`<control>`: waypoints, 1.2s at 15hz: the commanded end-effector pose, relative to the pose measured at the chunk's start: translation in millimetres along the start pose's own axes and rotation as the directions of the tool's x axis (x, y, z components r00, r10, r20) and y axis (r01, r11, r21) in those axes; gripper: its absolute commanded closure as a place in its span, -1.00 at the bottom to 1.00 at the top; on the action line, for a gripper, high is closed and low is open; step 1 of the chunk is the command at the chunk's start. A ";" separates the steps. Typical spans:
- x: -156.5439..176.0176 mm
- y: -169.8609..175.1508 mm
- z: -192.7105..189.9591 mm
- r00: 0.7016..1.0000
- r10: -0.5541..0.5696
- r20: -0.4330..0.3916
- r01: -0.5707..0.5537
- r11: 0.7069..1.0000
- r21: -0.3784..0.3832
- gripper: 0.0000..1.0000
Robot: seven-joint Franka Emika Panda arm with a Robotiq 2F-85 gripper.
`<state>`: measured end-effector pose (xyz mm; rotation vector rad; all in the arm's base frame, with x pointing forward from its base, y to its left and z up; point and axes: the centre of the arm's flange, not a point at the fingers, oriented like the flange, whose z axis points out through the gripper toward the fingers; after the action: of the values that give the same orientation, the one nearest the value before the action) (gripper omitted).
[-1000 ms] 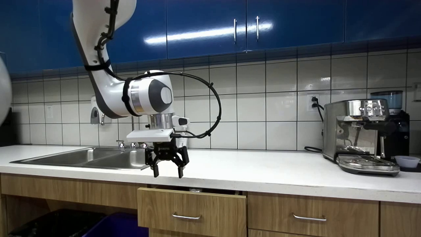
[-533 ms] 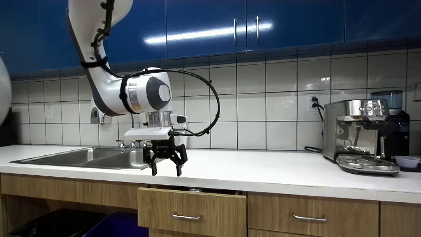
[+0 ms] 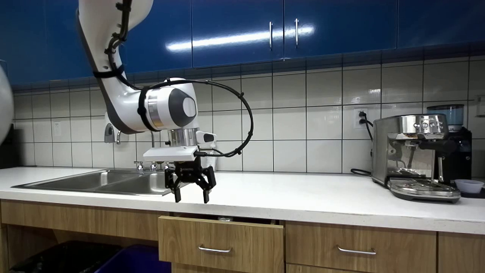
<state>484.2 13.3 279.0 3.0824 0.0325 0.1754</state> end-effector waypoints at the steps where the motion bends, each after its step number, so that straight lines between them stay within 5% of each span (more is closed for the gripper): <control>1: 0.0 0.0 0.0 1.000 0.000 0.000 0.000 1.000 0.000 -1.00; 18: -3.6 -5.7 -14.9 1.000 -0.017 -0.018 0.017 1.000 0.006 -1.00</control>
<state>484.4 15.7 279.7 3.0826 0.0404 0.1805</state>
